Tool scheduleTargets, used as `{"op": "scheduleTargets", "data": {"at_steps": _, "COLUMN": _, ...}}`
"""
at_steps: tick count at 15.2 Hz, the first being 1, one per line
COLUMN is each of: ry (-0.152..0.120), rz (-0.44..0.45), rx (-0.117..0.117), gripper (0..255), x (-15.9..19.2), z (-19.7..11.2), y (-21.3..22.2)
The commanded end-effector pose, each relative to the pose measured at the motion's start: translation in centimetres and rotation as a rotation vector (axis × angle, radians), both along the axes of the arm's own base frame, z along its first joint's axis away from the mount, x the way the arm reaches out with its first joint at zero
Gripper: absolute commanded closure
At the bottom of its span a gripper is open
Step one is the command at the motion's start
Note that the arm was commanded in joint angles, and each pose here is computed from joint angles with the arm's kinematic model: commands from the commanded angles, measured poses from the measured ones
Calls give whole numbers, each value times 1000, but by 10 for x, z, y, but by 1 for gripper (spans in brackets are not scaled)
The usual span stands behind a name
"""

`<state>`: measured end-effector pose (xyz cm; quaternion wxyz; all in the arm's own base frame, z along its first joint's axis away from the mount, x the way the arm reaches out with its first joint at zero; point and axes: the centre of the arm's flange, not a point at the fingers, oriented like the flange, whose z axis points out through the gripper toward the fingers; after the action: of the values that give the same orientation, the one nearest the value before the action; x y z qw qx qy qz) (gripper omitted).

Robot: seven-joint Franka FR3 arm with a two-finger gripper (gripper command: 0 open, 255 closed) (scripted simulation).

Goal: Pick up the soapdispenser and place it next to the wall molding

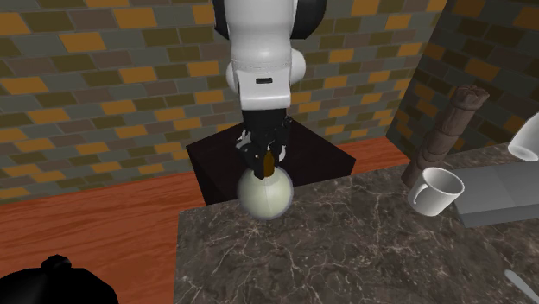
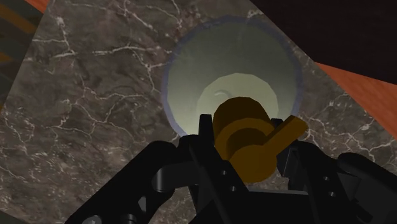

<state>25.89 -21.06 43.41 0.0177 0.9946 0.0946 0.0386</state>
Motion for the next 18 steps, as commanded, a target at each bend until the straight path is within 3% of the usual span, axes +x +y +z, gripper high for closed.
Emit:
{"op": "scheduleTargets", "data": {"at_steps": 1, "ry": 0, "rz": 0, "rx": 0, "gripper": 255, "x": -1, "z": 11, "y": 0}}
{"op": "scheduleTargets", "data": {"at_steps": 18, "ry": 0, "rz": 0, "rx": 0, "gripper": 255, "x": -1, "z": 101, "y": 0}}
